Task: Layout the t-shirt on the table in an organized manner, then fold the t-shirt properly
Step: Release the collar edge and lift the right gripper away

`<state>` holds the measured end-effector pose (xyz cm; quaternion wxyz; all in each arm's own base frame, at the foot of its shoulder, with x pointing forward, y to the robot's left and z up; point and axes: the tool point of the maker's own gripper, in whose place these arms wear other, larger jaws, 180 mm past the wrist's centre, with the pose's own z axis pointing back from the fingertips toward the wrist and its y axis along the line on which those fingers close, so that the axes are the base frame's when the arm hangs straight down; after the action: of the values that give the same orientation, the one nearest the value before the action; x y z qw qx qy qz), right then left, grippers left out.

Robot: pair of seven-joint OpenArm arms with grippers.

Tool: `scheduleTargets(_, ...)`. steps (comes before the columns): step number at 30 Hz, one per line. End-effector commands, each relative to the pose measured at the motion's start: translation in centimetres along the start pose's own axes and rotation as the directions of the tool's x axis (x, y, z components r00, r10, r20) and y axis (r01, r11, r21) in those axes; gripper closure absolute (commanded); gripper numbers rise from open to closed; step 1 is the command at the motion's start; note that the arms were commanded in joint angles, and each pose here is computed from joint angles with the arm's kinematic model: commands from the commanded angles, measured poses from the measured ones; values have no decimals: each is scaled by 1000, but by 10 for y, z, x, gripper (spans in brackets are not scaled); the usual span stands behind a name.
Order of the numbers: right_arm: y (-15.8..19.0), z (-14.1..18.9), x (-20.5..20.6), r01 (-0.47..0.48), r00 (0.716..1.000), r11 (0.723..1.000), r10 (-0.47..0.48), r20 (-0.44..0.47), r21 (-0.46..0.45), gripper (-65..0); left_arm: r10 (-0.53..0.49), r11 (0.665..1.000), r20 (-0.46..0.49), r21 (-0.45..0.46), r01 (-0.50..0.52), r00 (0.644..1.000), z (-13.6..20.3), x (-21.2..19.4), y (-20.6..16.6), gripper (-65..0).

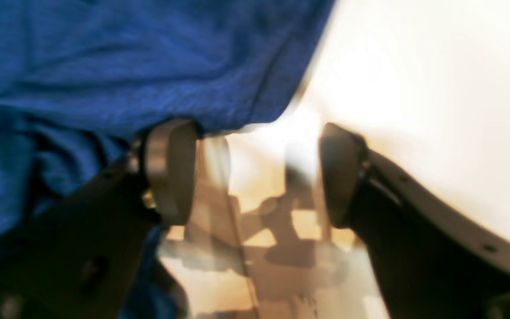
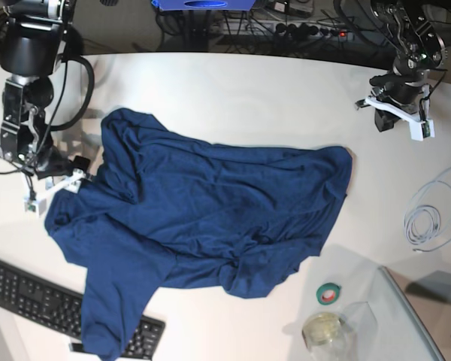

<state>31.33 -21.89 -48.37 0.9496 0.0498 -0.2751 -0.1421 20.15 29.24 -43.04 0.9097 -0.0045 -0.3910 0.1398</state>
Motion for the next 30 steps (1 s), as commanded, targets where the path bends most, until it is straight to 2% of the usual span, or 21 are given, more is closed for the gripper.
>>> scheduleTargets(1,2,2,21,0,998,1000,-1,58,12,-338,-11,1000,40,8,11,999,4,12,5,0)
scheduleTargets(4,-8,0,19,-2,999,1000,3,48,-6,-251,-12,1000,41,9,11,999,5,12,5,0)
scheduleTargets(8,-9,1,23,-5,998,1000,5,56,-7,-18,-14,1000,33,12,13,999,6,8,6,0)
scheduleTargets(9,-10,1,21,-6,999,1000,6,52,-9,0,-15,1000,29,11,14,999,6,7,6,0)
scheduleTargets(12,-33,11,29,-32,997,998,36,63,-51,-2,-14,1000,24,14,14,1000,6,5,8,0)
scheduleTargets(20,-53,41,37,-109,991,989,116,65,-105,-3,-46,999,14,22,45,999,10,5,16,0)
scheduleTargets(24,-49,48,29,-122,989,988,130,73,-99,-9,-31,999,27,14,31,999,7,8,12,0)
scheduleTargets(30,-22,71,18,-150,979,987,157,133,-61,-11,36,999,109,-9,-35,993,-20,31,5,0)
